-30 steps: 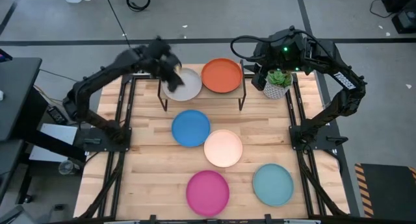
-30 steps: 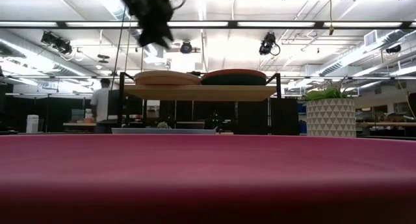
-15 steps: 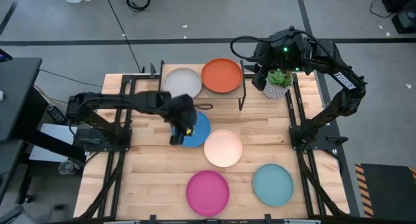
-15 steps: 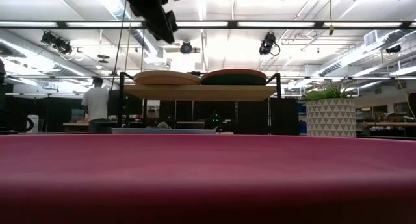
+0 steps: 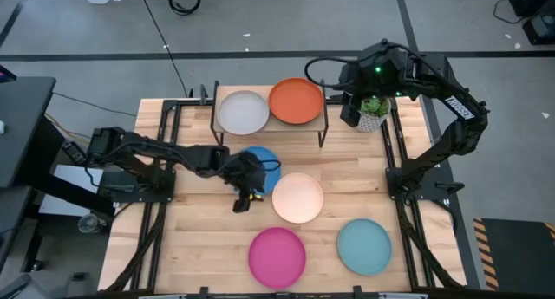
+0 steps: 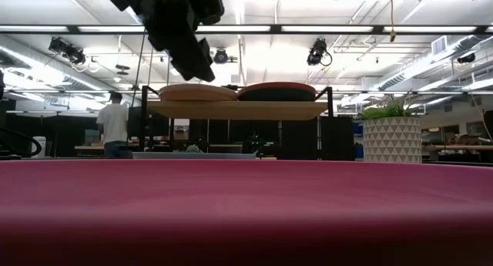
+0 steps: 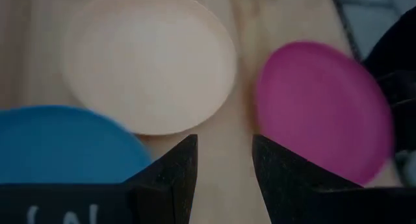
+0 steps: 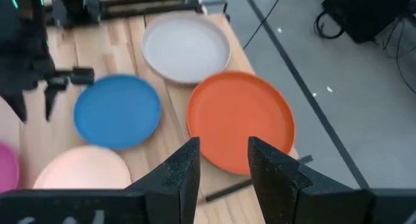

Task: Place and stack plates onto a shelf
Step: Stack the pink plate on top of the orange plate on the shelf

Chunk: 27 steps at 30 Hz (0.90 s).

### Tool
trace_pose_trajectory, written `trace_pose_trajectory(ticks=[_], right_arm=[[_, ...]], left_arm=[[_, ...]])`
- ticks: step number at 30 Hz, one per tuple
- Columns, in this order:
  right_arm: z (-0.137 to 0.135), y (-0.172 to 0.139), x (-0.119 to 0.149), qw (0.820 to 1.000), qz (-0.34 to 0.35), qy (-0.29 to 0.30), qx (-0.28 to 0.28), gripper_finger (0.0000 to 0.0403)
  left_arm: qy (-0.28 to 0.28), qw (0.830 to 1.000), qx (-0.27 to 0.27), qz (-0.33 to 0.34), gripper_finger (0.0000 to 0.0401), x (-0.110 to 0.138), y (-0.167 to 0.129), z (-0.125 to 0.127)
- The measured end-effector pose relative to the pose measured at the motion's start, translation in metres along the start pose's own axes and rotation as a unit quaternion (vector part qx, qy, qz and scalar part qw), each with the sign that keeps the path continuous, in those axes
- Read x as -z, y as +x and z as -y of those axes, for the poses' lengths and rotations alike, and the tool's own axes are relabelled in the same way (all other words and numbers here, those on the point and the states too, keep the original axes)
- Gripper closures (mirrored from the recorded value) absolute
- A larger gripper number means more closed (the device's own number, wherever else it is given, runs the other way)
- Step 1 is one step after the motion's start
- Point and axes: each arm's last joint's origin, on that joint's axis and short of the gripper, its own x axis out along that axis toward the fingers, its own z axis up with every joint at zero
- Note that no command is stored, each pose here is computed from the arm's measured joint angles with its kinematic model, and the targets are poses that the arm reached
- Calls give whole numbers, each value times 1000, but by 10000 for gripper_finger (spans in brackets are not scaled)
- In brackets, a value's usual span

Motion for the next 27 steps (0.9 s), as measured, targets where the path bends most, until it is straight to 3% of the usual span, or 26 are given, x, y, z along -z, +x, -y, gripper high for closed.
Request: trace_pose_trajectory(ticks=[8, 16, 20, 27], right_arm=[[-1, 0, 4, 998, -20, -58, -12, 268], [-2, 0, 3, 996, -15, -79, -26, 268], [-2, 0, 3, 995, -13, -90, -37, 268], [-2, 0, 3, 995, -13, -95, -38, 268]], left_arm=[[-140, 988, 59, -15, 249, 6, 37, 47], [-278, 959, -15, -57, 249, 26, 76, 68], [-311, 947, -26, -81, 249, 36, 90, 71], [-305, 947, -33, -96, 249, 45, 99, 78]])
